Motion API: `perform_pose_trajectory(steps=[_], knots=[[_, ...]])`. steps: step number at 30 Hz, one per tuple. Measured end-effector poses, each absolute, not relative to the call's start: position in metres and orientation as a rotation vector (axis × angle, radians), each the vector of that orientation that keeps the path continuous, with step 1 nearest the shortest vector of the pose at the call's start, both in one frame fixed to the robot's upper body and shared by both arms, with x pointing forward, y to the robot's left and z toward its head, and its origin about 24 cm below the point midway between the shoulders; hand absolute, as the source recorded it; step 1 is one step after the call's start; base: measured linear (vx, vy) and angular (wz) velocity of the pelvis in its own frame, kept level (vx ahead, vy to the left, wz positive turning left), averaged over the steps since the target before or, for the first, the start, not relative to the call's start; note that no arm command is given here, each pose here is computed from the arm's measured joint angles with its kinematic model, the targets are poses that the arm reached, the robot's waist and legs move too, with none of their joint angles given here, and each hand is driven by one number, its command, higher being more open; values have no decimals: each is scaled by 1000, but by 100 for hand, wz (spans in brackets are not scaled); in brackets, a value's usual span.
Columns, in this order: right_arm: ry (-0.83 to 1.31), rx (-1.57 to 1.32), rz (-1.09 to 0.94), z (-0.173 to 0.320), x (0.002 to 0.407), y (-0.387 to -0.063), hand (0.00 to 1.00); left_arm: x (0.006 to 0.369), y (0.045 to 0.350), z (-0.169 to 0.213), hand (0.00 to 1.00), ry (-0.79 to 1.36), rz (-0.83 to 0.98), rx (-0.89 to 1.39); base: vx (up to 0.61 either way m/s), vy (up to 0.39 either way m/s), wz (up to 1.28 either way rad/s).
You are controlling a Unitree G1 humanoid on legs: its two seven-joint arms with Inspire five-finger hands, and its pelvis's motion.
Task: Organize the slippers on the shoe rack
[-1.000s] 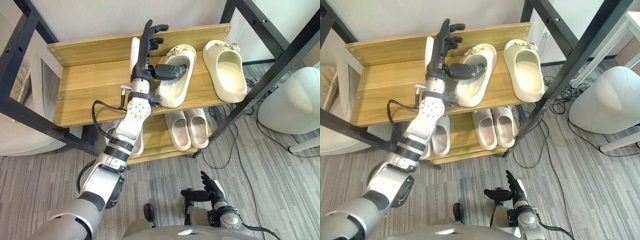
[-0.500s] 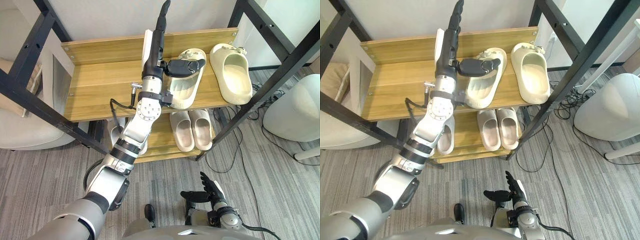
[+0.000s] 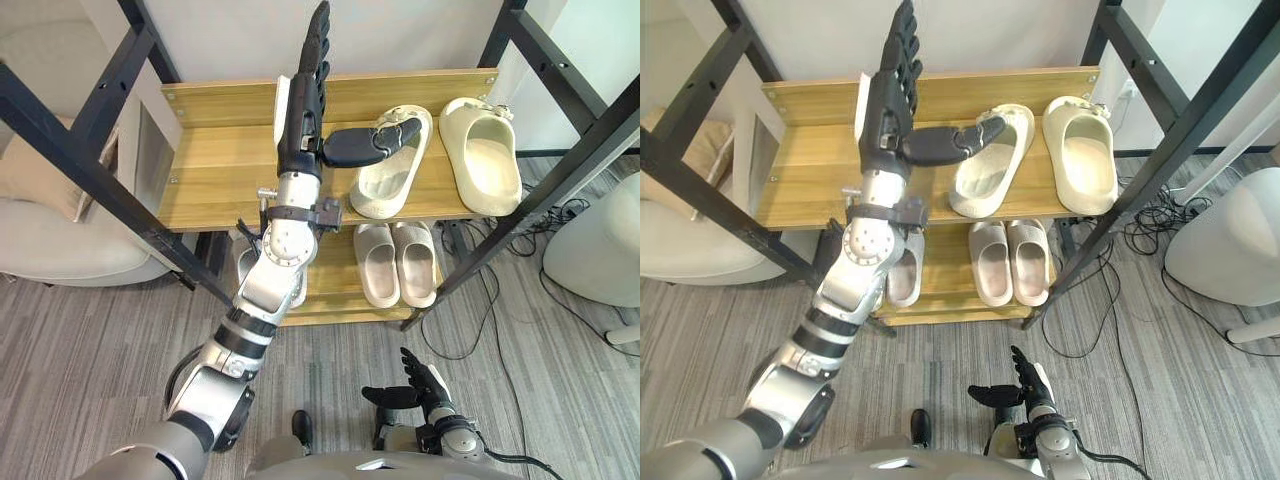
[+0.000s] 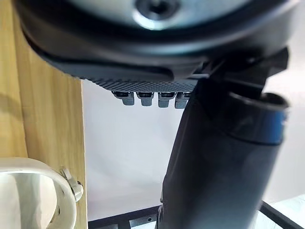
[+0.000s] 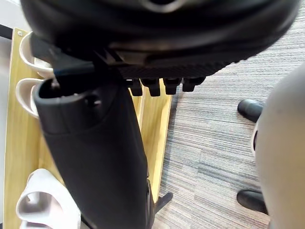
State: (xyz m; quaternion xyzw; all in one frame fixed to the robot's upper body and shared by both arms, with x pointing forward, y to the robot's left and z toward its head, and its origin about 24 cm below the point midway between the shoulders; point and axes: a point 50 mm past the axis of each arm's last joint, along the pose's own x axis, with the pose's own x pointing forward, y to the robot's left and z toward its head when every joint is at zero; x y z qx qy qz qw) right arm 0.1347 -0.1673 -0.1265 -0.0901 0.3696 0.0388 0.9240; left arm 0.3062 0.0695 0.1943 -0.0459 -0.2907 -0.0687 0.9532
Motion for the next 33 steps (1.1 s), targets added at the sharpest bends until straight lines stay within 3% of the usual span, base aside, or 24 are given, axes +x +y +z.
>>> perform_pose_trajectory(steps=[22, 33], knots=[[786, -230, 121, -130, 136, -163, 100, 280, 43, 113, 100, -273, -347, -195, -10, -1, 4], [790, -223, 118, -131, 135, -160, 100, 278, 39, 109, 100, -268, -372, -181, -1, 0, 0]])
